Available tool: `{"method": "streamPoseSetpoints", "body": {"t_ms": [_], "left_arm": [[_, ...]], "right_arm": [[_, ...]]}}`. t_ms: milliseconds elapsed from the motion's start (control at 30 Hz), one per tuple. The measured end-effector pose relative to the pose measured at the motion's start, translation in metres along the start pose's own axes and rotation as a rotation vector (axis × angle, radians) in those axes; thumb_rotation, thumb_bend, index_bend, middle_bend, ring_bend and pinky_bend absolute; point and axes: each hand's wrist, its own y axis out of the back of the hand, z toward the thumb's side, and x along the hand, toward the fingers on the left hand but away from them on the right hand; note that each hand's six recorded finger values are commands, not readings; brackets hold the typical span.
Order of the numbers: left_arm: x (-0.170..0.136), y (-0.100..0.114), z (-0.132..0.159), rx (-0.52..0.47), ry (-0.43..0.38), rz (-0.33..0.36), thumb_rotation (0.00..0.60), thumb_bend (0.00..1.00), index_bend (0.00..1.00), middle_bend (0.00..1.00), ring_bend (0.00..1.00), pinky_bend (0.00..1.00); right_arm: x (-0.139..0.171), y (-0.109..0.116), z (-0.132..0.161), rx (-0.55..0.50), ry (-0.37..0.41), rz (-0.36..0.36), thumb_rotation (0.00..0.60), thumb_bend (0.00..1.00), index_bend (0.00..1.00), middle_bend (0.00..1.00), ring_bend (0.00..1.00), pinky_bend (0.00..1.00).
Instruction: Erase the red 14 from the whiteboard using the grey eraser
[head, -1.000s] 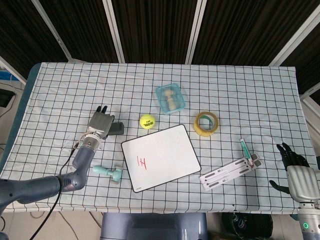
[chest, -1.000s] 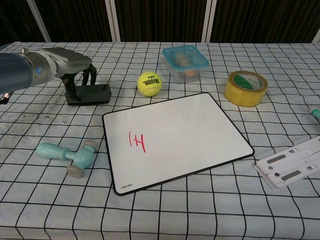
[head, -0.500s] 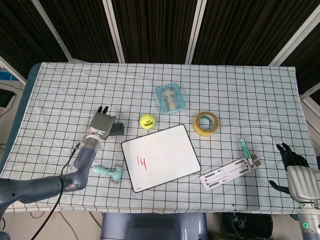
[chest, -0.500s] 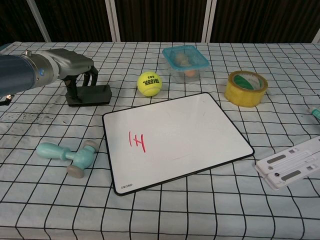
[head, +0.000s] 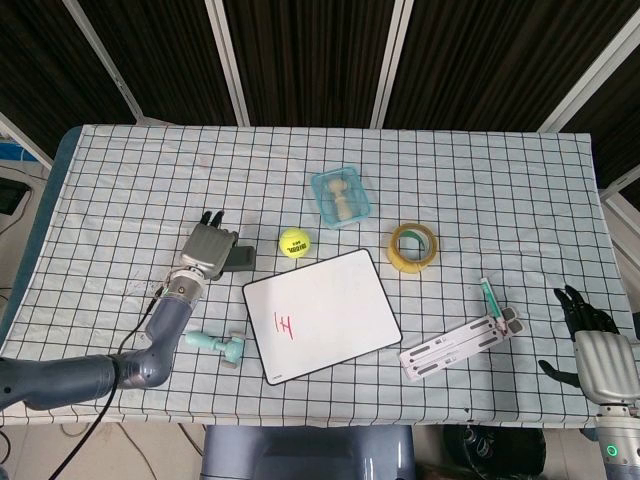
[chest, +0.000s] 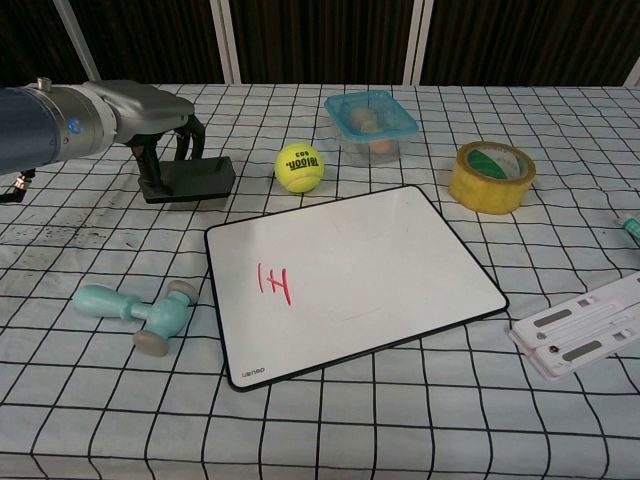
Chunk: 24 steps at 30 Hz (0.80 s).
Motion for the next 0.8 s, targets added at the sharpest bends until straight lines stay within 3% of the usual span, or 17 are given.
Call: {"method": "streamPoseSetpoints", "body": {"t_ms": [367,800], "left_arm": [[-0.046,0.032,0.039,0.015,-0.132,0.092,0.600,0.31,0.41,0.45,0.01,0.07],[-0.051,0.019,0.094,0.064,-0.247,0.134,0.600,0.31,0.41,0.46,0.01,0.07]], "right_arm": [[0.001,0.000,0.002,-0.001,0.002,-0.004,0.600,0.06,0.05,0.07,0.19,0.21],[0.002,0.001,0.000,-0.003,-0.002,-0.006,0.600,0.06,0.05,0.07,0.19,0.21]]}}
